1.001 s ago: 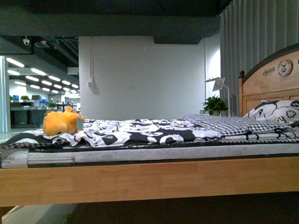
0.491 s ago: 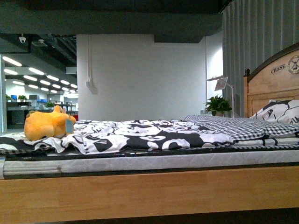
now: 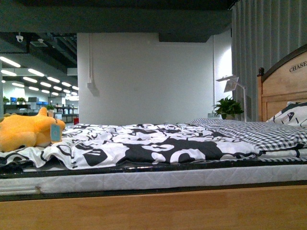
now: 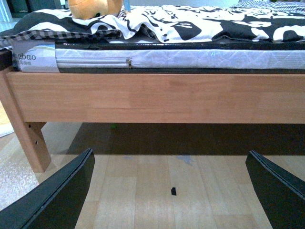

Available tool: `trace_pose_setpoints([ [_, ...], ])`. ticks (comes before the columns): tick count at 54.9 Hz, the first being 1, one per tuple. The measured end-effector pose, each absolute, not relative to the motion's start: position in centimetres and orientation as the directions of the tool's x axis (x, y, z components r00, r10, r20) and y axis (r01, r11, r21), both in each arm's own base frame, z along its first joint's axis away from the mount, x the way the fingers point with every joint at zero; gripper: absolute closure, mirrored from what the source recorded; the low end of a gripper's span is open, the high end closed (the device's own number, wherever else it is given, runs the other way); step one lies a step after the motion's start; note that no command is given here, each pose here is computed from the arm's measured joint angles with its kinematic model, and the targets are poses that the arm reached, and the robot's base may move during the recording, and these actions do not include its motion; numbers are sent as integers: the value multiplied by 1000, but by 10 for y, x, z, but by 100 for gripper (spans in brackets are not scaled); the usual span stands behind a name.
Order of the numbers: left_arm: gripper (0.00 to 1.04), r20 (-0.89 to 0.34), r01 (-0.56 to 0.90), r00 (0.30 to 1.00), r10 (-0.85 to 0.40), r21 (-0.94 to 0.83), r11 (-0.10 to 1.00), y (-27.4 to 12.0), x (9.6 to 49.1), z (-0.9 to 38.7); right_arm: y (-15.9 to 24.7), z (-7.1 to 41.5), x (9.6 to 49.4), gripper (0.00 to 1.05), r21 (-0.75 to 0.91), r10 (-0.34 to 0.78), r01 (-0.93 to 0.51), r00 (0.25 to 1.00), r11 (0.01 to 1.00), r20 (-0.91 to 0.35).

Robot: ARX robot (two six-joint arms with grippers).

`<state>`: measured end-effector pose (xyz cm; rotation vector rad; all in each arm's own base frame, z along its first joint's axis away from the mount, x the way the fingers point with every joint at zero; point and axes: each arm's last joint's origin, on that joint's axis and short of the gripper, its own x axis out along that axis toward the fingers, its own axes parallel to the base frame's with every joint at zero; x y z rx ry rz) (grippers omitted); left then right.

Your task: Put away toys

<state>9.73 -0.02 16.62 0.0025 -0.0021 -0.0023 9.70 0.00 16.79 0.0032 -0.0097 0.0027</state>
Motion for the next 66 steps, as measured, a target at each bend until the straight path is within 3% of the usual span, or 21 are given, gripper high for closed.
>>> trace_pose_setpoints([
  [66,6,2,3,1000,-3,2,1000,0,97,166,0,168,97,2,3,2,-2,1000,1000,9],
])
